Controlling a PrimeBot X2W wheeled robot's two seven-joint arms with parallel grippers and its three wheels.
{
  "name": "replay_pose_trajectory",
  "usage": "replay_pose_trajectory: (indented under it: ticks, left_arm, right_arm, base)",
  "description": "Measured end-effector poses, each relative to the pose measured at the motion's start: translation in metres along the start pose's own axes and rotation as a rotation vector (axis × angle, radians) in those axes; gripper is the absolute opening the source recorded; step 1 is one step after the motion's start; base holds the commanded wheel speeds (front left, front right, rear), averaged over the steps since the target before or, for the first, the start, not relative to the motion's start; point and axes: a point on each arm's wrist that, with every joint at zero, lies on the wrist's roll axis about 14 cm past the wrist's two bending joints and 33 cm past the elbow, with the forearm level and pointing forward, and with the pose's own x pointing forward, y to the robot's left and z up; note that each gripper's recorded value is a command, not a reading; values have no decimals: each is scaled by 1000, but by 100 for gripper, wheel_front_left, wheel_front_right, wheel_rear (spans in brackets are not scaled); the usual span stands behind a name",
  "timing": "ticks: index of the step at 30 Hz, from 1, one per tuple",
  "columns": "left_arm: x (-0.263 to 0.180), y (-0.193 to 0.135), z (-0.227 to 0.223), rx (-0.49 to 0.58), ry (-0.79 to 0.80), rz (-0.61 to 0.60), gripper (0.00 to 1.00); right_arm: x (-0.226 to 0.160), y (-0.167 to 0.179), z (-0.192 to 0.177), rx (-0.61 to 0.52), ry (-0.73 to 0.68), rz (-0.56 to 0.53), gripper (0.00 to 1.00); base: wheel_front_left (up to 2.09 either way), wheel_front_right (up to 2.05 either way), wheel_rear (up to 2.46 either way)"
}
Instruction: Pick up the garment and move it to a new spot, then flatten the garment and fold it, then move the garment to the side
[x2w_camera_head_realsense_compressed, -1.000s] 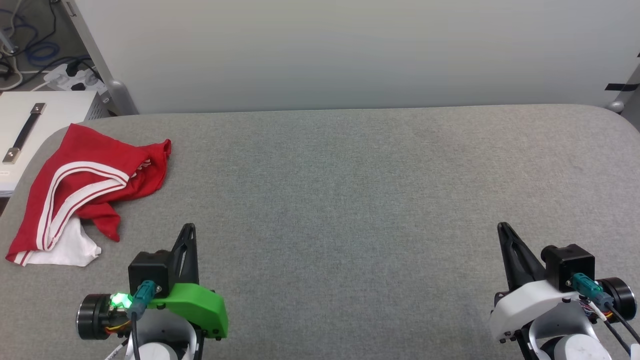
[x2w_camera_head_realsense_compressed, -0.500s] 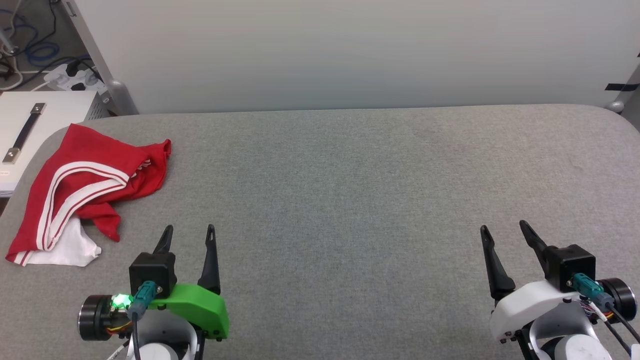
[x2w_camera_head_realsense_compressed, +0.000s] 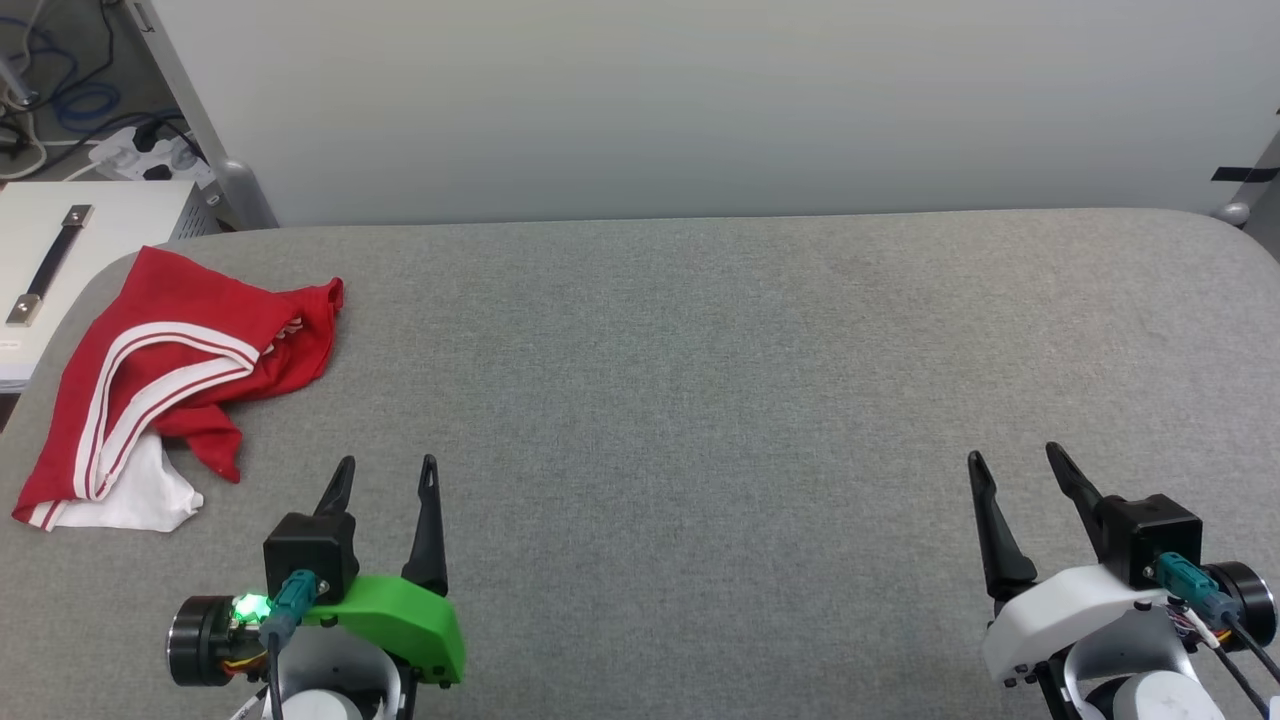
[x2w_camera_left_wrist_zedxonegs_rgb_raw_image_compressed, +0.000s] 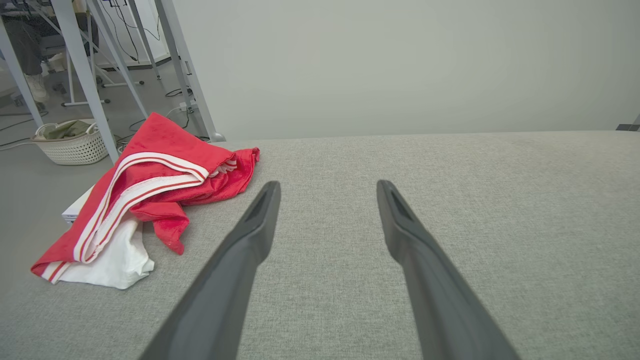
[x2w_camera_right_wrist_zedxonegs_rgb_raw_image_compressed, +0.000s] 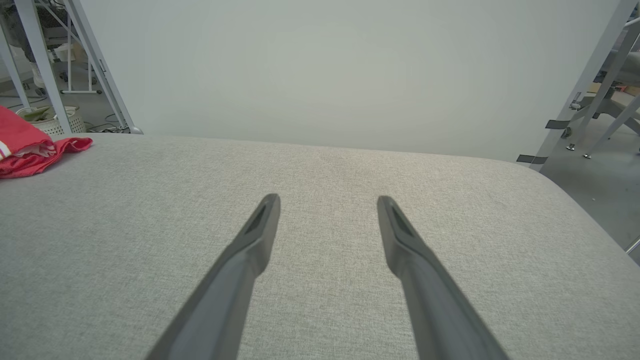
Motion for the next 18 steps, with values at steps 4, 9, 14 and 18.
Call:
replay_pose_trajectory:
  ticks: [4,9,14,18]
  left_arm:
    - [0,-1,-2,-8,2,-2,100]
    - [0,-2,-4,-16,1,-4,100]
    - [0,-2,-5,-19,-2,-7,100]
    - [0,-3,-5,-31,-6,-8,100]
  right_arm:
    - [0,0,1,6,-6,0,100]
    - [0,0,2,11,-16,1,100]
    - [1,0,3,12,-26,1,100]
    - [1,0,4,17,-33,1,100]
  base:
    - [0,0,0]
    - [0,0,0]
    - [0,0,0]
    - [0,0,0]
